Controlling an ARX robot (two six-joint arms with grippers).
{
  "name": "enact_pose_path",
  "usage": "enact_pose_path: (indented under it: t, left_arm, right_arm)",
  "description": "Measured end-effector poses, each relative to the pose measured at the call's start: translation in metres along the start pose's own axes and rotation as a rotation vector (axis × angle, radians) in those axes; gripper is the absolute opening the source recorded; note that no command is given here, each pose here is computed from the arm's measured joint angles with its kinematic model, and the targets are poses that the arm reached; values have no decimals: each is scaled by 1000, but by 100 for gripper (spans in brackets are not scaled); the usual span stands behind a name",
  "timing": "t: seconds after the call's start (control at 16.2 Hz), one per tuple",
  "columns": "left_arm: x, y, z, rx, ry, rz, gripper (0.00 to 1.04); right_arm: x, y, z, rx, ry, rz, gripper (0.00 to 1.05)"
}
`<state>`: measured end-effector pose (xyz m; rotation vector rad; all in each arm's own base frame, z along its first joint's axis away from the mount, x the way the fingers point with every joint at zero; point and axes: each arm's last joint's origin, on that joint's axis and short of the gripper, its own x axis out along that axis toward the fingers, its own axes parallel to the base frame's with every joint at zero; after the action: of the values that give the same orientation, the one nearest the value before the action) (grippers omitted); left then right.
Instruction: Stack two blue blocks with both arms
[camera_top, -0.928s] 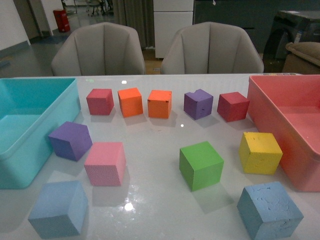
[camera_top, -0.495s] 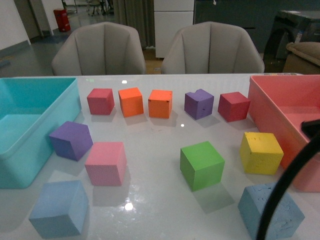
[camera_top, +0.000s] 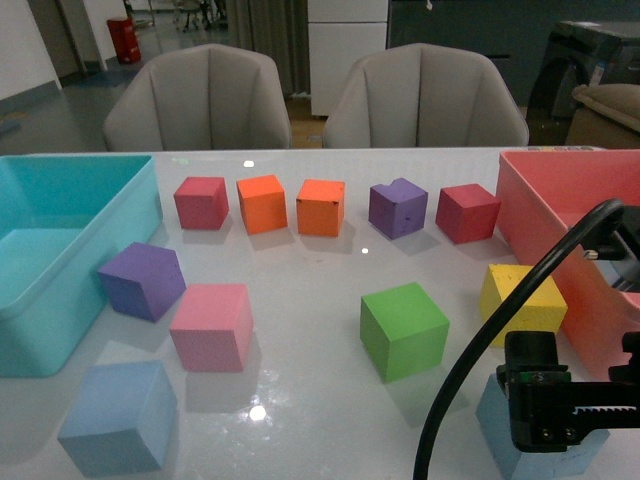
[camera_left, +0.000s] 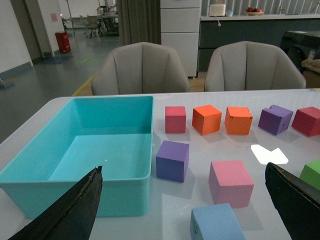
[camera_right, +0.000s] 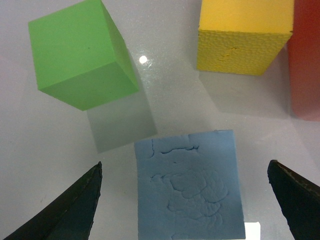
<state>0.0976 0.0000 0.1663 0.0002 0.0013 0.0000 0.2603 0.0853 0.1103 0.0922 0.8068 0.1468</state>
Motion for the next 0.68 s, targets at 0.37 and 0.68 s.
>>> enact_pose_path:
  t: [0.37,0.68]
  left_arm:
    - [0,0,0,0,0,0,98]
    - [0,0,0,0,0,0,98]
  right_arm:
    - [31,3,-9,-9,69,-6,98]
    - [42,1,-19,-10,93,-7,91]
